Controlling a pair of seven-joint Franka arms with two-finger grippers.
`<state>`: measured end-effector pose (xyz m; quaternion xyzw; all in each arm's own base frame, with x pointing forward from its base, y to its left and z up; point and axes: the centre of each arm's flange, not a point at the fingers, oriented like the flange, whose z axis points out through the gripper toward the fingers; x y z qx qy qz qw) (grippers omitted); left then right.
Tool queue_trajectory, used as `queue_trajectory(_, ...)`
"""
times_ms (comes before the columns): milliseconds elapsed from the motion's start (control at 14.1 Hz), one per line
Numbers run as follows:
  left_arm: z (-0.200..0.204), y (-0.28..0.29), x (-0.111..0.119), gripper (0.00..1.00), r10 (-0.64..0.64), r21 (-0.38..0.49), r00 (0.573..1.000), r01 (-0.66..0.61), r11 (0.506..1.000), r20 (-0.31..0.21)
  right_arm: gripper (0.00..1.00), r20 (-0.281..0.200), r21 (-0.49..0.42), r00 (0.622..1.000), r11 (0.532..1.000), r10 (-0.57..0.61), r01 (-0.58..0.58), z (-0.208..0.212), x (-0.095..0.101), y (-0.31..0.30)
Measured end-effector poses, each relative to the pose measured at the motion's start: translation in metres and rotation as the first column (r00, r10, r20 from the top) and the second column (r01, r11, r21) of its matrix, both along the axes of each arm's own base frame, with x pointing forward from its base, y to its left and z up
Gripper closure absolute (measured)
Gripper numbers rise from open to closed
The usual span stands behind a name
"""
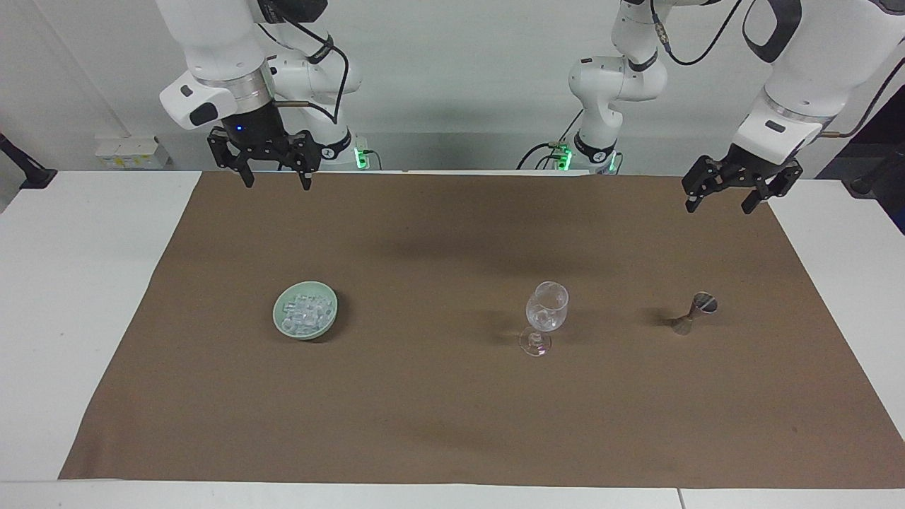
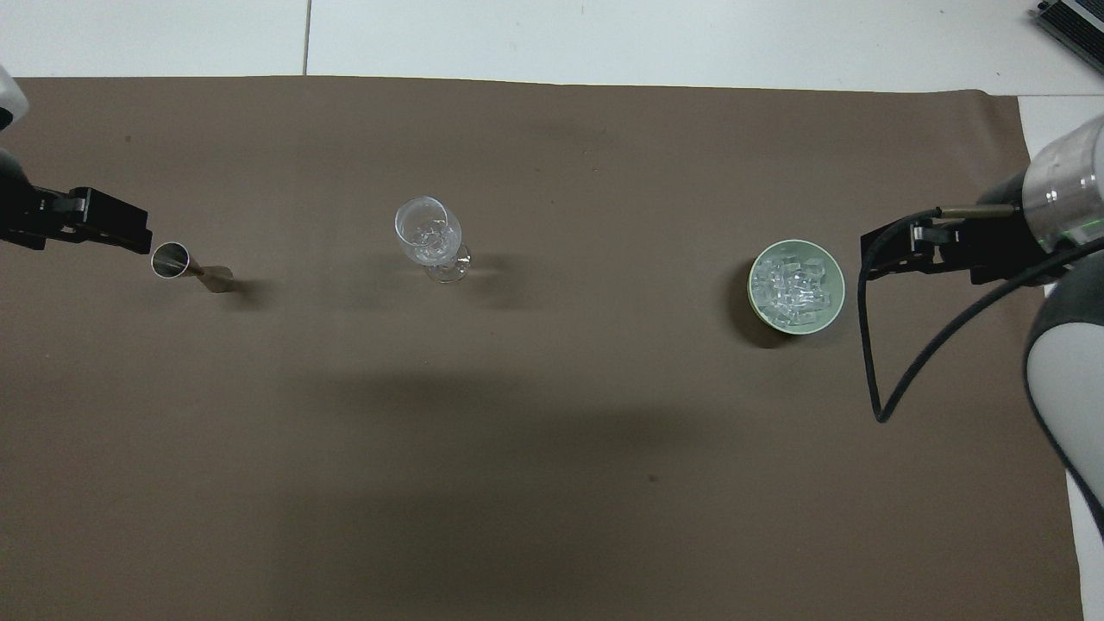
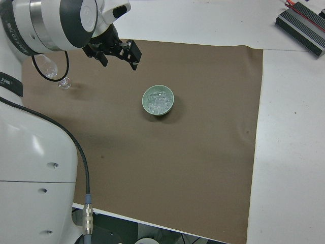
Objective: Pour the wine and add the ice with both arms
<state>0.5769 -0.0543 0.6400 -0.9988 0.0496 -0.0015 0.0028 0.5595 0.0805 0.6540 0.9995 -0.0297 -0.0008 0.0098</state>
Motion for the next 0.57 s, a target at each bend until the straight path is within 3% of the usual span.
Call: queue_trajectory(569,0.0034,0.0022,-0.0052,0.00,0.001,0.014,1.000,-0.001,1.000,-0.002,0.00,-0.032,-0.008,0.999,1.000,-0.018,0.018,-0.0058,-0.0085,-0.0103)
